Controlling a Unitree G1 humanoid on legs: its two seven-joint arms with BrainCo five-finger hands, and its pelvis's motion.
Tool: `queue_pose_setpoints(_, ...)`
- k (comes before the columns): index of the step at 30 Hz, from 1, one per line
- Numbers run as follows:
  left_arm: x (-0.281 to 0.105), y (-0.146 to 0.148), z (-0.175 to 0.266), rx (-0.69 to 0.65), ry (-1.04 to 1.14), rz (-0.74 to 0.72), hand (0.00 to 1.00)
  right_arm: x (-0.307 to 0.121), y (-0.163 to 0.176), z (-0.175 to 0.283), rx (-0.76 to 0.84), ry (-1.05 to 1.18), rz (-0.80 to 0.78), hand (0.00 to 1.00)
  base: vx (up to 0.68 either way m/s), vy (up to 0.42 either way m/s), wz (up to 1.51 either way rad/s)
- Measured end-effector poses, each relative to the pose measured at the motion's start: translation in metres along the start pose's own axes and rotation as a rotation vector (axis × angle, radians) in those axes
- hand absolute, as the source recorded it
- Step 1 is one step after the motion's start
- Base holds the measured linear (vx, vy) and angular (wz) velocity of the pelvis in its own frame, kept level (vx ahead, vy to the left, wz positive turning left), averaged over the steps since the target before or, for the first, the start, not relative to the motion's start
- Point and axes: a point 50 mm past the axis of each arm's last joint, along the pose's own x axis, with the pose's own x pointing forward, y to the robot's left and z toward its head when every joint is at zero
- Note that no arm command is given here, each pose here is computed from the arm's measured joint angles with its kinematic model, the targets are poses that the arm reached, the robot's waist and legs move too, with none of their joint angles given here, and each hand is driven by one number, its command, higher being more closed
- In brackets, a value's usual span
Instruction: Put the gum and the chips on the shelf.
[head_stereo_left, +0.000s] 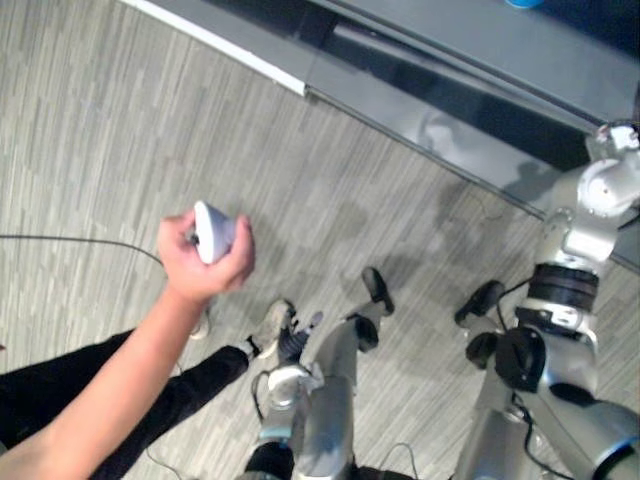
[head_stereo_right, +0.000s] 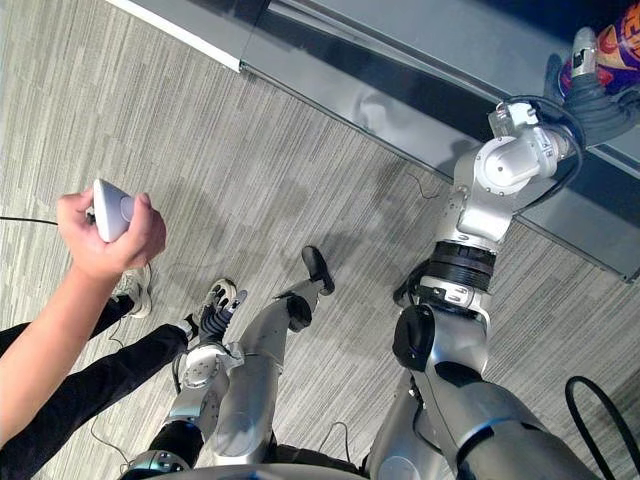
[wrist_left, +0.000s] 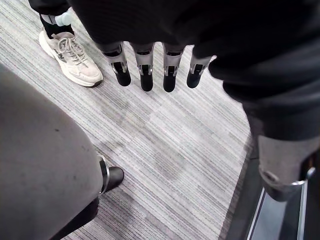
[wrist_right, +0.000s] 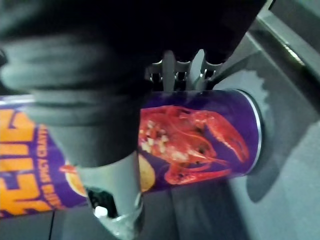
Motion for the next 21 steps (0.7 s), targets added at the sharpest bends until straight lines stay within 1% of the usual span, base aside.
queue_pose_setpoints(4,0.0,0.0,0.002,-0.004,-0.007,-0.001,0.0,0.004,-0.001,0.002,0.014,-0.002,0.004,0.0,0.03,-0.004,0.03)
queue_pose_setpoints(7,0.0,0.001,0.002,-0.037,0.001,0.007,0.0,0.007,-0.001,0.0,0.001,-0.01,0.011,0.0,0.04,0.003,0.04)
queue_pose_setpoints(11,0.001,0.001,0.002,-0.039,0.001,0.007,0.0,0.006,0.002,-0.001,-0.009,-0.008,0.03,0.0,0.05,-0.004,0.03)
queue_pose_setpoints(16,0.001,0.001,0.002,-0.041,0.001,0.007,0.0,-0.002,0.003,-0.018,-0.038,0.065,0.04,0.0,0.05,-0.013,0.04)
queue_pose_setpoints(21,-0.001,0.004,-0.002,-0.039,0.013,0.013,0.0,-0.022,-0.005,-0.04,-0.08,0.149,0.075,0.0,0.02,-0.021,0.02)
